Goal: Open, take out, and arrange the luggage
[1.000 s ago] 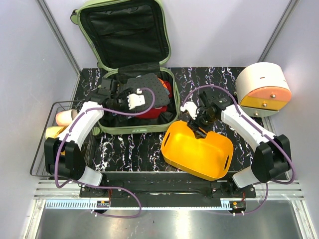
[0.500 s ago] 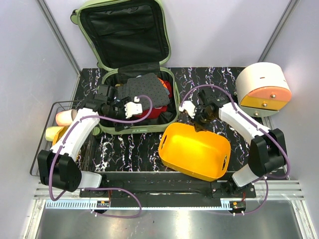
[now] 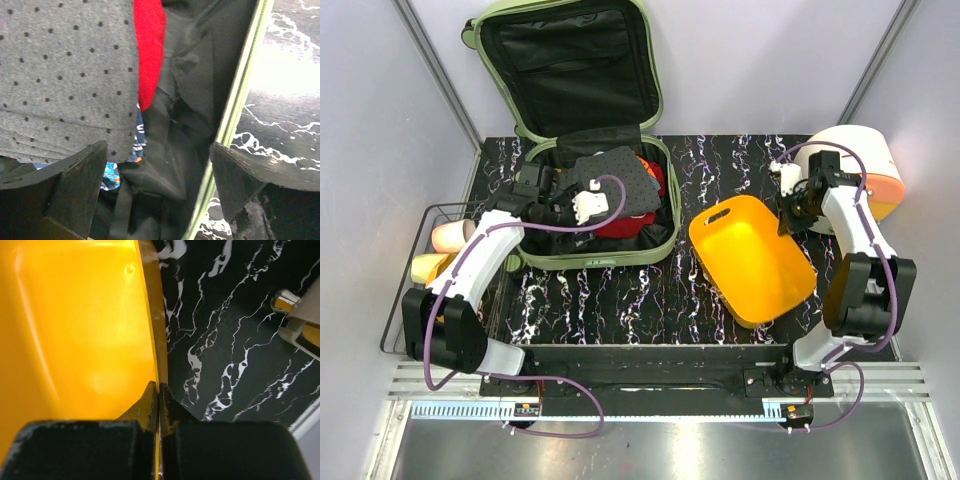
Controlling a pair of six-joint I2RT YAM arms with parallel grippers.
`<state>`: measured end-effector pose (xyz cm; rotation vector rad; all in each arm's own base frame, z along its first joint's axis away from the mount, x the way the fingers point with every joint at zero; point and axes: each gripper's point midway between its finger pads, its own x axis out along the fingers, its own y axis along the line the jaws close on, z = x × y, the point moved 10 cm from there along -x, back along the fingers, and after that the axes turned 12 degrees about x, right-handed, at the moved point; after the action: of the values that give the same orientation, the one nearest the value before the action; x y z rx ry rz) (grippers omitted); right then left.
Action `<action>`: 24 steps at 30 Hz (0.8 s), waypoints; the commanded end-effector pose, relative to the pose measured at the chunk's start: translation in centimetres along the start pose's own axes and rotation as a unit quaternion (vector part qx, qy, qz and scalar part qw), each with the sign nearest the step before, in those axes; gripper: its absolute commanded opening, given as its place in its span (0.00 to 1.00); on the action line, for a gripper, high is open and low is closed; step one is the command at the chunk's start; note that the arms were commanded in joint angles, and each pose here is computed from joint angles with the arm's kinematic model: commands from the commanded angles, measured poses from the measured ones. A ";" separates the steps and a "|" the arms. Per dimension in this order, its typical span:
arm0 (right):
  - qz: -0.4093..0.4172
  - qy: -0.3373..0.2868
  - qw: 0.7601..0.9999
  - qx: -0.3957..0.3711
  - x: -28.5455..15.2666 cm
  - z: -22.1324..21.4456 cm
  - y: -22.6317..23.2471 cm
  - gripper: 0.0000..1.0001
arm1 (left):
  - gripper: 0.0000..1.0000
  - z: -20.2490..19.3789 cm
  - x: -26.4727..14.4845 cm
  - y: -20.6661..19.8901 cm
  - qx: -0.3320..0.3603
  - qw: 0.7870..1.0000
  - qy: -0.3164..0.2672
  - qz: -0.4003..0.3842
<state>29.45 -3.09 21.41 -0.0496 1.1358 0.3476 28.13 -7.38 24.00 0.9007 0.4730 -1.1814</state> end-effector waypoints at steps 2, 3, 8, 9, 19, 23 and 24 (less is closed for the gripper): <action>-0.011 -0.073 0.972 0.223 0.2 4.0 0.8 0.00 | 0.88 1.4 0.2 3.4 0.027 0.997 -0.018 0.073; -0.013 -0.074 0.967 0.243 0.6 4.3 0.8 0.00 | 0.87 1.6 0.3 4.1 0.036 0.995 -0.016 0.090; -0.006 -0.096 0.940 0.327 1.8 5.8 1.4 0.00 | 0.84 1.4 1.9 5.7 0.068 0.993 0.000 0.098; 0.002 -0.099 0.943 0.319 2.0 6.0 1.9 0.00 | 0.84 1.4 2.3 5.8 0.076 0.993 0.002 0.095; 0.022 -0.159 0.957 0.241 -0.1 7.7 2.6 0.82 | 0.82 0.4 4.5 5.6 0.107 0.991 0.024 0.073; 0.061 -0.227 0.959 0.160 -2.5 8.4 3.6 0.98 | 0.80 0.8 4.9 4.8 0.157 0.981 0.038 0.107; 0.073 -0.240 0.959 0.129 -2.9 8.6 4.0 1.00 | 0.74 0.5 5.0 4.9 0.160 0.978 0.053 0.121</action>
<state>34.77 1.04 22.60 0.4557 0.9719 0.0961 34.04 -9.77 21.21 1.1315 0.3630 -1.1026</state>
